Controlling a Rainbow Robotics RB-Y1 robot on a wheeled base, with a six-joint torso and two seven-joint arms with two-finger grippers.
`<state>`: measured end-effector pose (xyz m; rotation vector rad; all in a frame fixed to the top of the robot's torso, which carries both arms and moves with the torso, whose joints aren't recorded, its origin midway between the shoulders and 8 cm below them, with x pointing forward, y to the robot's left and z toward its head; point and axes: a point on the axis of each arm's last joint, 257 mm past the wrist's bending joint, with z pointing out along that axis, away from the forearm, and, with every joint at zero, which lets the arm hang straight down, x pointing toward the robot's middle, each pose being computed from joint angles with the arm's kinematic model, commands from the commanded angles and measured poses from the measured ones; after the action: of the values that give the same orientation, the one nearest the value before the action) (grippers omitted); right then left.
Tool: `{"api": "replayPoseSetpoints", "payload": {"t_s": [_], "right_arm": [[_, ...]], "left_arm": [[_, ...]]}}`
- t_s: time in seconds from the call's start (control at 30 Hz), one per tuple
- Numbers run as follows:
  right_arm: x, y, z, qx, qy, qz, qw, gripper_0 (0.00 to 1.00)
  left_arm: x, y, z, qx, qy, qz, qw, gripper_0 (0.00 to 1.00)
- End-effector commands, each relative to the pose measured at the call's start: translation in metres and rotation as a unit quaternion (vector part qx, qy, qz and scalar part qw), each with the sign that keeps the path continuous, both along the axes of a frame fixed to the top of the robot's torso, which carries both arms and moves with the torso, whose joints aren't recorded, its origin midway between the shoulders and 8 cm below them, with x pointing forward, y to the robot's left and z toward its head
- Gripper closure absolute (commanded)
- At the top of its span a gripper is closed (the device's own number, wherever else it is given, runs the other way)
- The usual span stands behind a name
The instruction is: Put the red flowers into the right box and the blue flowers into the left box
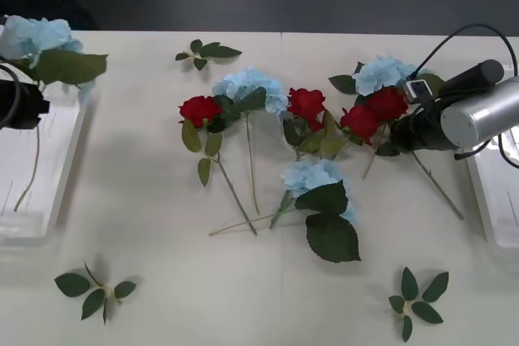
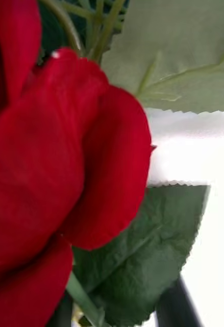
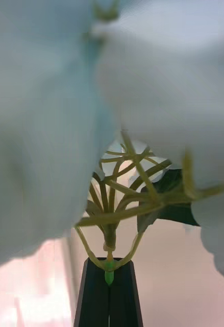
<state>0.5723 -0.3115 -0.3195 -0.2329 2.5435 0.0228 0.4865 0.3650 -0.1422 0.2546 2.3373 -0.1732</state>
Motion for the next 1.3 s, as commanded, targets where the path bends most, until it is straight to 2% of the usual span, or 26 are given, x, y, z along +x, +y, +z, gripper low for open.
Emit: {"api": "replayPoseSetpoints", "payload": {"t_s": [0.03, 0.27, 0.47, 0.67, 1.0, 1.07, 1.13, 1.17, 1.2, 1.3], "right_arm": [[-0.001, 0.011, -0.001, 0.012, 0.001, -0.001, 1.000, 1.00], [0.004, 0.007, 0.004, 0.016, -0.009, -0.004, 1.000, 1.00], [0.009, 0.012, 0.015, 0.030, -0.037, 0.007, 0.999, 1.00], [0.009, 0.014, 0.029, 0.046, -0.064, 0.013, 0.997, 1.00], [0.000, 0.007, 0.027, 0.044, -0.064, 0.013, 0.997, 1.00], [-0.001, 0.008, 0.032, 0.048, -0.069, 0.016, 0.996, 1.00], [-0.004, 0.008, 0.041, 0.052, -0.072, 0.017, 0.996, 1.00], [-0.004, 0.009, 0.045, 0.054, -0.074, 0.019, 0.996, 1.00], [-0.006, 0.010, 0.051, 0.057, -0.072, 0.017, 0.996, 1.00], [-0.014, 0.009, 0.070, 0.065, -0.065, 0.013, 0.996, 1.00]], "left_arm": [[-0.008, 0.050, 0.022, 0.025, -0.030, 0.047, 0.998, 1.00], [-0.021, 0.126, 0.012, 0.026, -0.040, 0.136, 0.990, 1.00], [-0.016, 0.179, -0.012, 0.024, -0.049, 0.198, 0.979, 1.00], [-0.006, 0.207, -0.041, 0.029, -0.041, 0.227, 0.973, 1.00], [0.004, 0.224, -0.066, 0.021, -0.025, 0.247, 0.968, 1.00], [0.003, 0.224, -0.066, 0.022, -0.025, 0.247, 0.968, 0.82], [0.005, 0.219, -0.068, 0.023, -0.021, 0.241, 0.970, 0.31], [0.006, 0.218, -0.069, 0.023, -0.020, 0.239, 0.971, 0.18], [0.007, 0.215, -0.068, 0.021, -0.021, 0.236, 0.971, 0.00], [0.011, 0.205, -0.066, 0.012, -0.023, 0.224, 0.974, 0.00]]}}
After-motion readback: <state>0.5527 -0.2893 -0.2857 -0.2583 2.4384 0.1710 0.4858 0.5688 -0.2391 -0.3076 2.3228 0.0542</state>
